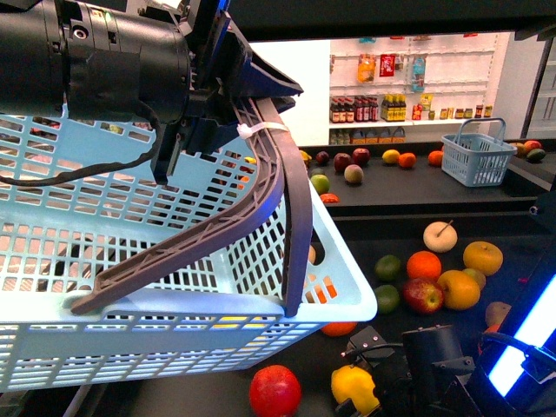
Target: Pick lemon from shelf
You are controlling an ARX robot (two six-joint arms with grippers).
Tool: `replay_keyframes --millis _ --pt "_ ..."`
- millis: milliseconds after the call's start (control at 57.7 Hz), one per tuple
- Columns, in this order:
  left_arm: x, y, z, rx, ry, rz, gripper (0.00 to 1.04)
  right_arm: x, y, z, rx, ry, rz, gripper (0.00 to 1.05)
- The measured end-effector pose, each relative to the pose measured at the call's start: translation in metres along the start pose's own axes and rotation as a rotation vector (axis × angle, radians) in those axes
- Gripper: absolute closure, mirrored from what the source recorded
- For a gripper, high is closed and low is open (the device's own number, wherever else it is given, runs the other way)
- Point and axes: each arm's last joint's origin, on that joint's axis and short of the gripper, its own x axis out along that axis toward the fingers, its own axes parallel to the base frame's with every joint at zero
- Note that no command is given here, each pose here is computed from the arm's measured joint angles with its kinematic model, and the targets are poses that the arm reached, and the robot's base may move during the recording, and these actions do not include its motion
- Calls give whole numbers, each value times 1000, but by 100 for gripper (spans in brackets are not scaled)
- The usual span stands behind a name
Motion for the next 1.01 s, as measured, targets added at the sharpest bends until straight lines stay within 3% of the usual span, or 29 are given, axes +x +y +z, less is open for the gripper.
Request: replay_keyframes --millis 173,347,468,763,1005 --pt "0 0 0 0 0 0 96 4 -1 4 0 4 -8 8" --pt "0 0 0 0 0 0 96 5 -1 6 3 6 2 33" --pt "0 0 0 0 0 0 96 5 -1 6 6 10 2 39" --pt "0 0 0 0 0 0 96 -13 -8 9 55 10 -74 40" --pt "0 0 0 0 0 0 96 -73 -45 56 189 -103 -270 40"
